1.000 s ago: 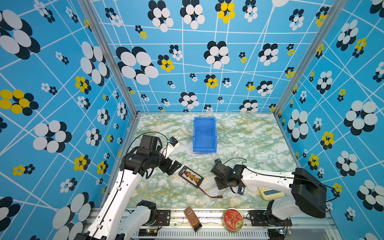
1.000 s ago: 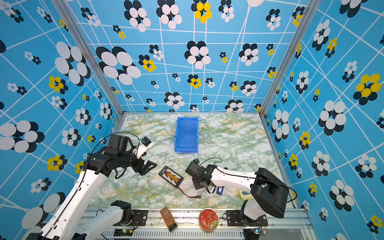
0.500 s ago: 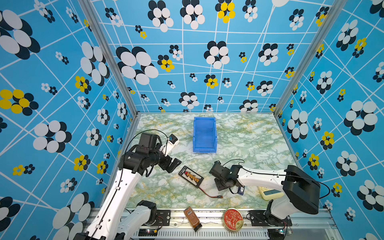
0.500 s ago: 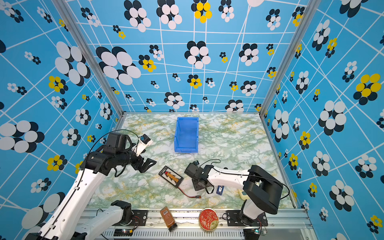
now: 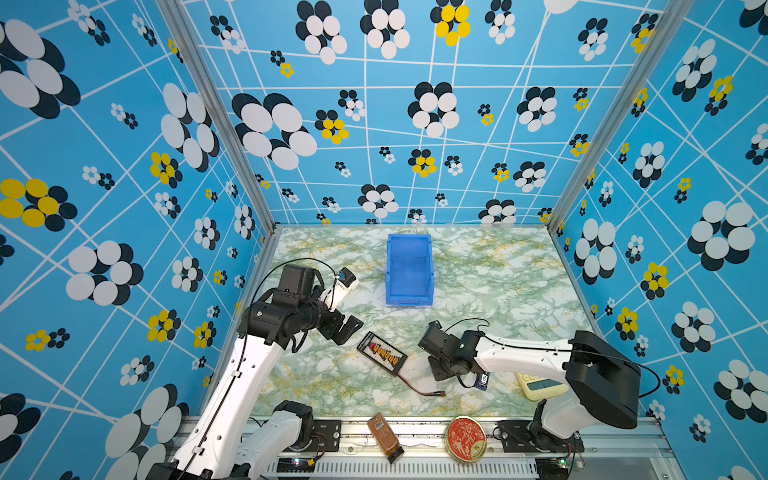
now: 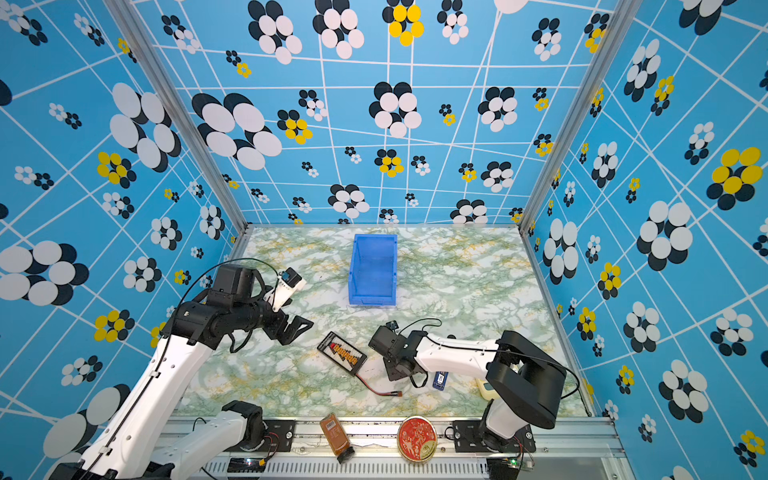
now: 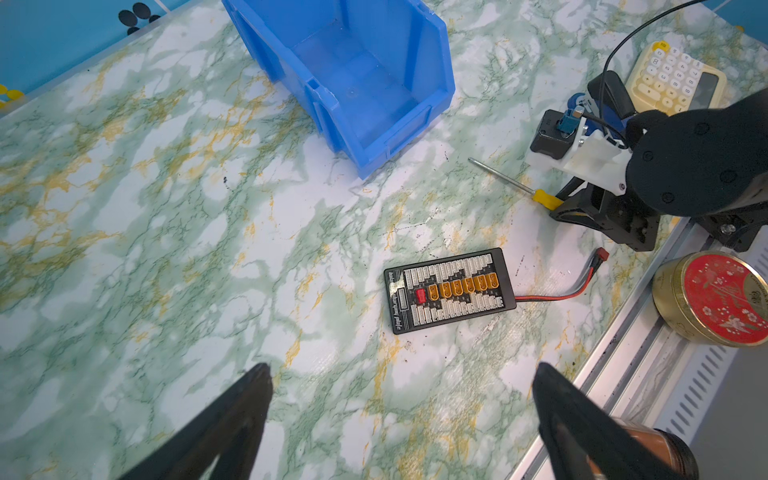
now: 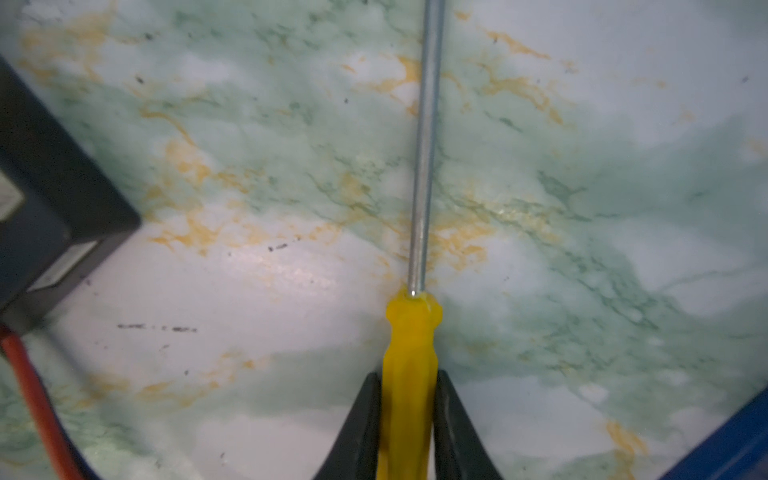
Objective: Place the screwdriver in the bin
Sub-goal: 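Lower the right gripper and close it on the yellow screwdriver handle, then lift the screwdriver with the right gripper and carry it over the blue bin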
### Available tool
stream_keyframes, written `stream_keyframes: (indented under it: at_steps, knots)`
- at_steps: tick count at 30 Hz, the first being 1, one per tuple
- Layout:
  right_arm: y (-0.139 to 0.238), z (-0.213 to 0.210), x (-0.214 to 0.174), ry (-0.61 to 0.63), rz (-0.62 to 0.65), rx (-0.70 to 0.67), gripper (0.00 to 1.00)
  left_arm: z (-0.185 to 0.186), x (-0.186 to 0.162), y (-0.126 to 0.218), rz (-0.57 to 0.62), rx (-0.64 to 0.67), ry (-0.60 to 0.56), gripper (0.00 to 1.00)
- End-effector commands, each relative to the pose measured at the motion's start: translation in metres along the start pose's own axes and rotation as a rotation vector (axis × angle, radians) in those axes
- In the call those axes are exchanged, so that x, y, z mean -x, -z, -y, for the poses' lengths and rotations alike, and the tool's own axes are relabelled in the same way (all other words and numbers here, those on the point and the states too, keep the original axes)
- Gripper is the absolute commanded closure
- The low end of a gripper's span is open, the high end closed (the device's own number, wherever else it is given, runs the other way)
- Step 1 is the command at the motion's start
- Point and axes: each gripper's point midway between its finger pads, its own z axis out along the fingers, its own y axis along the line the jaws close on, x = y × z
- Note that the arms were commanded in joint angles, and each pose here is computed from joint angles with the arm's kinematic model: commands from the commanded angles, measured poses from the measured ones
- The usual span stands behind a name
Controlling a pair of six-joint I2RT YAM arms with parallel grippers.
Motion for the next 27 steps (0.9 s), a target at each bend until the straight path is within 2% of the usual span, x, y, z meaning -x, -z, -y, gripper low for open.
stream_keyframes:
  at_steps: [1,6,17,27]
  knots:
    - [-0.015,0.014,-0.026,0.005,-0.077,-0.047,0.80,0.002,0.012,0.006,0.028,-0.007,0.017,0.01]
    - [-0.015,0.013,-0.026,0.007,-0.074,-0.042,0.86,0.005,0.017,0.004,0.031,-0.040,0.063,0.01]
    - [0.004,0.008,-0.020,0.011,-0.021,0.028,0.88,-0.006,0.017,-0.007,-0.012,-0.021,0.070,0.01]
    - [0.044,-0.005,-0.007,0.129,-0.007,0.106,0.88,-0.009,0.026,-0.004,-0.009,-0.018,0.068,0.01]
